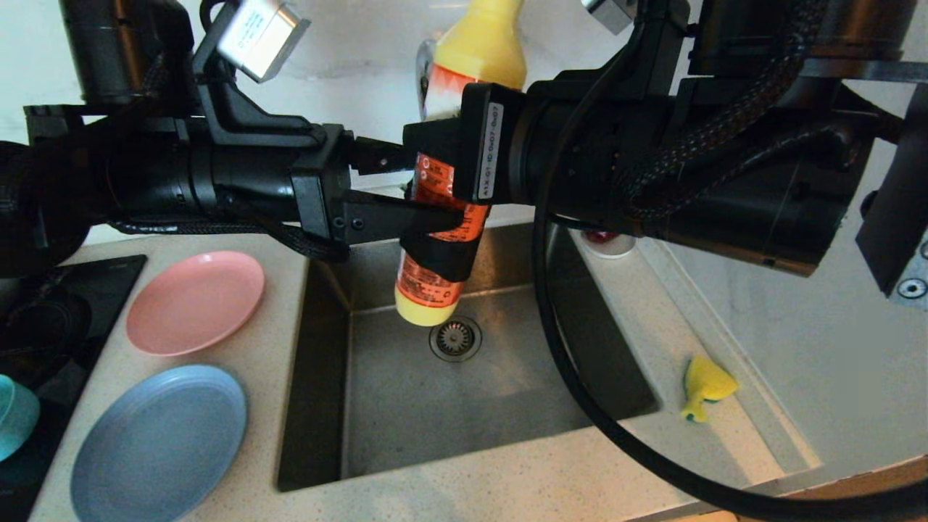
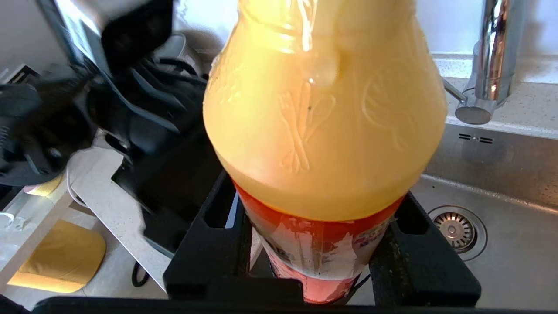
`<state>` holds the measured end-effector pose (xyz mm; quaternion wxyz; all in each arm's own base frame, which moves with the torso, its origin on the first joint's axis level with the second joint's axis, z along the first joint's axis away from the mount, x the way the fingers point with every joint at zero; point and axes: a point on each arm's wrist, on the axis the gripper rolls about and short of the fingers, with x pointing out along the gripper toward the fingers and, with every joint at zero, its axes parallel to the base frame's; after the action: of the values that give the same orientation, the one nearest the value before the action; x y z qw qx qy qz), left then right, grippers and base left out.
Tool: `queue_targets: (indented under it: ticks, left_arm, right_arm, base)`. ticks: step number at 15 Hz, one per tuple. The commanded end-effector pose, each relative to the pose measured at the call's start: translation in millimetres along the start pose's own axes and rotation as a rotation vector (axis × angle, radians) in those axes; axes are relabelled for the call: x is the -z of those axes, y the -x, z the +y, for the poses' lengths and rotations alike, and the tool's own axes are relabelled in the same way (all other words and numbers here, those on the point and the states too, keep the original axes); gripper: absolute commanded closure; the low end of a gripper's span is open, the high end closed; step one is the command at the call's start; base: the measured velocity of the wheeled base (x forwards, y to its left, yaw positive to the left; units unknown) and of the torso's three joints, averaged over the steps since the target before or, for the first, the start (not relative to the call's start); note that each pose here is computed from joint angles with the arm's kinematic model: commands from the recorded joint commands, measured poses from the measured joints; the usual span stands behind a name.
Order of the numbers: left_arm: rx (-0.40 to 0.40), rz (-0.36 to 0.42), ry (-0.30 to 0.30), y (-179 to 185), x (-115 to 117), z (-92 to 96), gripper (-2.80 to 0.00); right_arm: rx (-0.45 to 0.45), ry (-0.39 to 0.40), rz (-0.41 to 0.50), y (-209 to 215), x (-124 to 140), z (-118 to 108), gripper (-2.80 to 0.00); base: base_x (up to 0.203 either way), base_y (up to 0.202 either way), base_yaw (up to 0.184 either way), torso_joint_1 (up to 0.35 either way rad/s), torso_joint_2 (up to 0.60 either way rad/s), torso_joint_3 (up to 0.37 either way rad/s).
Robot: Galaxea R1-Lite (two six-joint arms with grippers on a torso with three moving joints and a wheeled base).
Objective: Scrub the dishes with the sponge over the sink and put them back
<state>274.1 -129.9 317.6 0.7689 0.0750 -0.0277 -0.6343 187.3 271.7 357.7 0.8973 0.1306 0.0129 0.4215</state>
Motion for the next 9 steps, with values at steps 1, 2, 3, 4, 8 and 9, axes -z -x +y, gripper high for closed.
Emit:
queue_targets:
  ticks: [1, 2, 3, 4, 8, 9]
  left_arm:
    - [0.011, 0.014, -0.008, -4, 8, 3.6, -2.80]
    - [0.011, 0.016, -0.011, -5, 10, 4.5, -2.80]
    - [0.012, 0.020, -0.006, -7, 12, 7.3, -2.80]
    - [0.013, 0.023, -0.001, -8, 14, 8.6, -2.80]
    - [0.026, 0.023, 0.002, -13, 15, 9.0, -2.80]
    - [0.032, 0.021, 0.000, -15, 14, 9.4, -2.80]
  right_arm:
    - [-0.002, -0.002, -0.006, 2, -2, 1, 0.00]
    - [-0.003, -0.002, -0.005, 2, -2, 1, 0.00]
    - [-0.008, -0.003, -0.004, 2, -1, 3, 0.00]
    - [-0.011, -0.004, -0.004, 2, -1, 3, 0.00]
    - [-0.015, -0.004, 0.004, 1, 1, 5, 0.00]
    - [-0.013, -0.004, 0.008, 1, 2, 4, 0.00]
  base:
    - [0.000, 0.000, 0.000, 0.000, 0.00, 0.000]
    - [0.000, 0.000, 0.000, 0.000, 0.00, 0.000]
    - [0.000, 0.000, 0.000, 0.000, 0.00, 0.000]
    - [0.000, 0.000, 0.000, 0.000, 0.00, 0.000]
    - [0.000, 0.000, 0.000, 0.000, 0.00, 0.000]
    - [0.000, 0.000, 0.000, 0.000, 0.00, 0.000]
